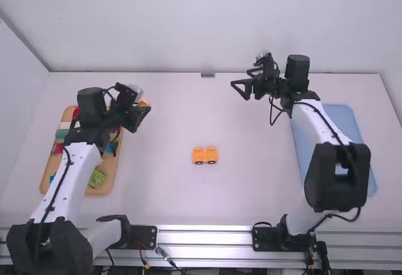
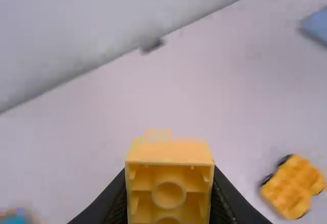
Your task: Assemble lego blocks to make yellow taxi
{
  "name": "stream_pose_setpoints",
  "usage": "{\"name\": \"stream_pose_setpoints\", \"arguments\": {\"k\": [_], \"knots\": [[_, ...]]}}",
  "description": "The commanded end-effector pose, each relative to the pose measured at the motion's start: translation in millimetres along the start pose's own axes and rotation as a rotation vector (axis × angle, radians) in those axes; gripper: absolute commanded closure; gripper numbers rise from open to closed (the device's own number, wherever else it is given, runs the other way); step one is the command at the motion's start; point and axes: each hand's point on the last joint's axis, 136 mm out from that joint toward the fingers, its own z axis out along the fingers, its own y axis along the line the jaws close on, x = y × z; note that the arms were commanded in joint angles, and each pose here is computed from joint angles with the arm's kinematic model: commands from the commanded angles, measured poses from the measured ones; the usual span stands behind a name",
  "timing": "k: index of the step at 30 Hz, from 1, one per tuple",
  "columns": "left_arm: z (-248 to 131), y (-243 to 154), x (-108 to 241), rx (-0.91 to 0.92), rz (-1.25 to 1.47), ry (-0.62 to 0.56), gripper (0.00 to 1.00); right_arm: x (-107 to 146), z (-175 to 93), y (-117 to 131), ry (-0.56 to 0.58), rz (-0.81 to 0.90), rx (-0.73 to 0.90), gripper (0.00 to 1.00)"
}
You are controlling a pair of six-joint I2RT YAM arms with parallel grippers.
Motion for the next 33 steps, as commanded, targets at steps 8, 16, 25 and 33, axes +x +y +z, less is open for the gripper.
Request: {"name": "stream_pose_setpoints", "arguments": {"k": [8, 16, 25, 33], "knots": [[34.7, -86.6, -35.3, 0.481, 0.037, -0.222, 0.90, 2.9, 21.6, 78.6, -0.070, -0.107, -0.525, 0.01], [39.5, -105.2, -47.4, 0.734, 0.041, -0.351, 0.89, 0.3, 32.2, 98.5, -0.077, -0.166, -0.575, 0.01], [54.0, -119.7, -49.5, 0.792, 0.018, -0.357, 0.88, -3.2, 44.5, 124.7, -0.093, -0.246, -0.638, 0.11], [55.4, -120.6, -45.1, 0.787, 0.048, -0.358, 0.87, -5.8, 46.0, 150.1, -0.094, -0.269, -0.734, 0.23]]}}
